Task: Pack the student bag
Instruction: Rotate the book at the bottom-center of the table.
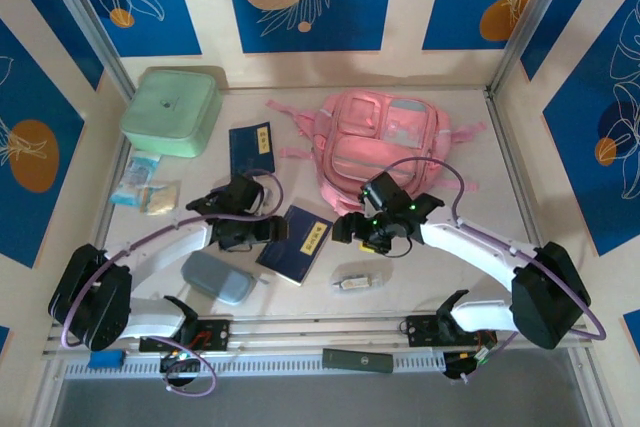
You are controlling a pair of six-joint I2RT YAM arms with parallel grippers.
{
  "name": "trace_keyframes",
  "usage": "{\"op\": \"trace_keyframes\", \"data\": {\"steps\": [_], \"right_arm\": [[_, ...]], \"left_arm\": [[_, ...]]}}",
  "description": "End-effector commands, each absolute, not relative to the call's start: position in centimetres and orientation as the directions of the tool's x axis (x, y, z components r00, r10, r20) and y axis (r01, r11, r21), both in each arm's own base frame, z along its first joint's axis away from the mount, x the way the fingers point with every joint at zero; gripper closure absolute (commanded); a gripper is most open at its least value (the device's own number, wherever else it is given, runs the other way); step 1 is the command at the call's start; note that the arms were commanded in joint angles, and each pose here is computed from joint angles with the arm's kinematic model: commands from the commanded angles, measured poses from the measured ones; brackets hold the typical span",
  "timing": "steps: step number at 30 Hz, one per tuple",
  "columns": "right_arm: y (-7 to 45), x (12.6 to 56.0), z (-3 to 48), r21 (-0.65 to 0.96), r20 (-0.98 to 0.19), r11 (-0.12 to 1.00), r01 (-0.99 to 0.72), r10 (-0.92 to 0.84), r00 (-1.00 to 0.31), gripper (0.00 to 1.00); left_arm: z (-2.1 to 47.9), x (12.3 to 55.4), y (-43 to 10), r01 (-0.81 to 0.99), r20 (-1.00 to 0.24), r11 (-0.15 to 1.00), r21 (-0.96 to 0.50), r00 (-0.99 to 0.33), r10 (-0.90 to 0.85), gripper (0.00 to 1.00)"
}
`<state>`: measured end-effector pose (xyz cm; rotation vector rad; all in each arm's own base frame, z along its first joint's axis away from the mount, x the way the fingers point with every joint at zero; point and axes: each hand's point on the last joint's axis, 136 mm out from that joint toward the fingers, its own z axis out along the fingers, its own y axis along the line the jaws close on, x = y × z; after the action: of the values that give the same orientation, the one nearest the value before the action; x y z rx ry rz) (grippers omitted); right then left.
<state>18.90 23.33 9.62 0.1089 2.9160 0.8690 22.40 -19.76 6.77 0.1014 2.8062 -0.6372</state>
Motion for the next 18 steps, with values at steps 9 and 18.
{"op": "trace_keyframes", "data": {"steps": [9,18], "right_arm": [[24.8,19.6,8.4,0.561,-0.083,0.824,0.079,0.151,-0.985,0.24],[25.5,20.3,6.5,0.534,-0.05,0.836,0.128,0.182,-0.982,0.24]], "left_arm": [[3.9,21.7,-18.9,0.05,-0.228,0.921,-0.387,-0.973,-0.042,0.3],[3.0,19.7,-19.9,0.033,-0.195,0.927,-0.374,-0.98,-0.044,0.29]]}}
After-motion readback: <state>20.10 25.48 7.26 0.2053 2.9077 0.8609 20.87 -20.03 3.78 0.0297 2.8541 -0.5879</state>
